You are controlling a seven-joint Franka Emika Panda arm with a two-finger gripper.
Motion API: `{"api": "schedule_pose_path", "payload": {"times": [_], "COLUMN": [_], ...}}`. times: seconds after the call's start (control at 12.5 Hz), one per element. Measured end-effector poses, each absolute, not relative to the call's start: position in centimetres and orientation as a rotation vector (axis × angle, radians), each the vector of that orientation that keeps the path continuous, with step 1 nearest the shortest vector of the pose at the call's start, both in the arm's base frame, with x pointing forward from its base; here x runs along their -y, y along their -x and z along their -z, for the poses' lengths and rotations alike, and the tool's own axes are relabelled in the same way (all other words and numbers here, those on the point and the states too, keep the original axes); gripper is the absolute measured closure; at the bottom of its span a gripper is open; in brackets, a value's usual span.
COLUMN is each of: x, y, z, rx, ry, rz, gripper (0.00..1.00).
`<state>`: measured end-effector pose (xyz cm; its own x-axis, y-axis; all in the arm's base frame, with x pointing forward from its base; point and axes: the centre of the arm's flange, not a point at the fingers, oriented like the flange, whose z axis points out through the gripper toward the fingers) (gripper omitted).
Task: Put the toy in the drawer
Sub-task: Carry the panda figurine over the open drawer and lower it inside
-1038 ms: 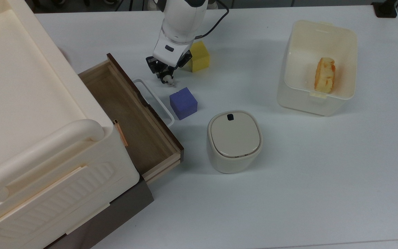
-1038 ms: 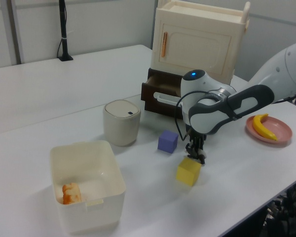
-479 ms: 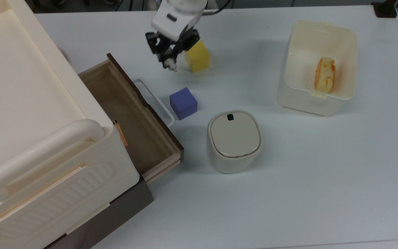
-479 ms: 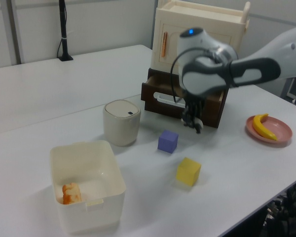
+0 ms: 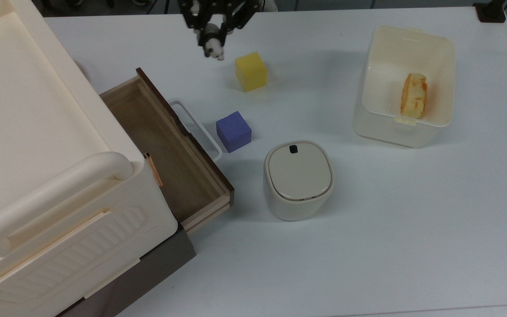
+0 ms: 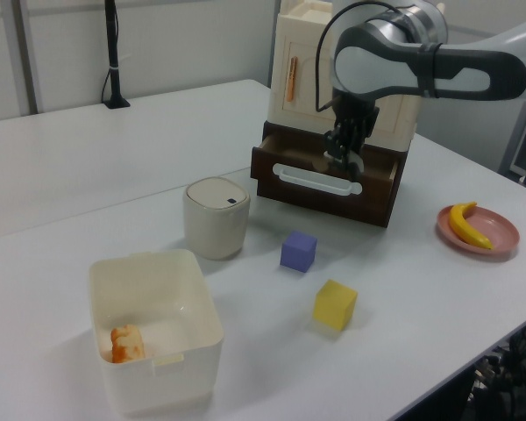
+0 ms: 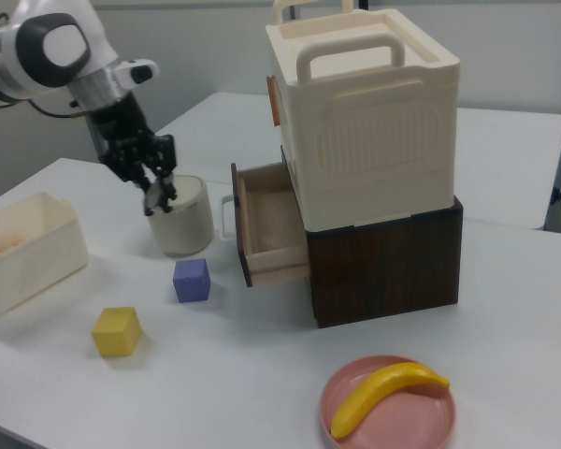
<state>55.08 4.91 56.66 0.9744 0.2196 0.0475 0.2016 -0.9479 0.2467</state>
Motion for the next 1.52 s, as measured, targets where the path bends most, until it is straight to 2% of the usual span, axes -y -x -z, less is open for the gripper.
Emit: {"api": "schedule_pose_path", "payload": {"times": [0.24,0.88,1.12,1.52], "x": [1.1,10.4,11.8,10.8], "y": [-56.4,-61.3,-63.1,-64.2], "z": [-56.4,-53.8,-51.8,-50.5], "rx": [-0.172,0.009,-0.011,-0.112], "ry": [-2.895,-2.910,-2.914,-2.913], "rz": [-0.172,-0.263,-0.272,-0.297], "gripper": [0.62,0.62,0.62,0.62]}}
